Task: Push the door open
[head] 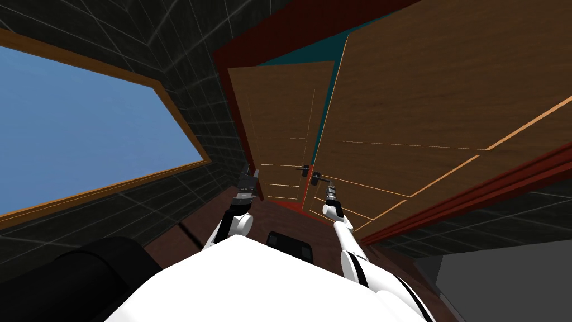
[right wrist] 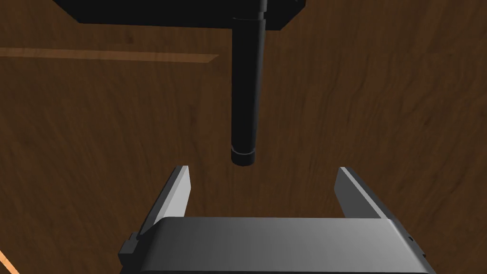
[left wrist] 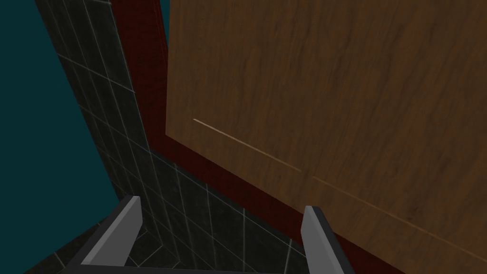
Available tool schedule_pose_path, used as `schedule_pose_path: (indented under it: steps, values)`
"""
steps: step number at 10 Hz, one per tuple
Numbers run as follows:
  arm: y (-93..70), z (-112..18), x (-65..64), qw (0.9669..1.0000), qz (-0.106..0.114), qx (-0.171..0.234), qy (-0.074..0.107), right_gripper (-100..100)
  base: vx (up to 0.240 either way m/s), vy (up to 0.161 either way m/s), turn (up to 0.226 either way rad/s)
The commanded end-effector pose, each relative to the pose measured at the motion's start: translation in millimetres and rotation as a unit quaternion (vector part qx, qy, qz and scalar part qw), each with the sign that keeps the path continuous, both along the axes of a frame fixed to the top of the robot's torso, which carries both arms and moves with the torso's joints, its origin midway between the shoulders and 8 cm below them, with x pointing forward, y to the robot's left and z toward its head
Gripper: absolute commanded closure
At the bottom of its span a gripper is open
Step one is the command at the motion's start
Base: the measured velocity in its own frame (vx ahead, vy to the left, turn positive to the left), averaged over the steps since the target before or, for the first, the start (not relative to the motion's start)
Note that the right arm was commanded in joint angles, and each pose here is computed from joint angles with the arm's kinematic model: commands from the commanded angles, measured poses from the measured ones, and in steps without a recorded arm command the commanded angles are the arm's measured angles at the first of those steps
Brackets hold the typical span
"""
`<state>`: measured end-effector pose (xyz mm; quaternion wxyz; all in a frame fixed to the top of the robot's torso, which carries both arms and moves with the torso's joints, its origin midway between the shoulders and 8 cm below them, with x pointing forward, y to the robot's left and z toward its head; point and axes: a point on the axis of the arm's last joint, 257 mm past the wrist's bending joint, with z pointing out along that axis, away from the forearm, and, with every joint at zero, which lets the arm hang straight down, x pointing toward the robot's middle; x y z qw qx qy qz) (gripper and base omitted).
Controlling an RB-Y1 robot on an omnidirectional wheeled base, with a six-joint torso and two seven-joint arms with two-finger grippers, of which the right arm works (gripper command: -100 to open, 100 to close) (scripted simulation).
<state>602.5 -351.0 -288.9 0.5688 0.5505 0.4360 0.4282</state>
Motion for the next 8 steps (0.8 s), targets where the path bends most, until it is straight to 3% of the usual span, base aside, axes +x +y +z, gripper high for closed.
schedule_pose_path:
  steps: [1,2,4,8]
  values:
    - [13.6,-2.2,4.3,0.9999,0.010,0.007,0.002,-100,-0.208,0.135,0.030]
    - [23.6,-3.2,6.3,0.9998,0.017,0.011,0.003,-100,-0.191,0.151,0.037]
    - [17.8,-3.2,3.8,0.9999,0.011,0.009,0.002,-100,-0.006,0.037,0.006]
    - [12.3,-3.7,1.0,1.0000,0.006,0.007,-0.001,-100,0.201,-0.035,0.028]
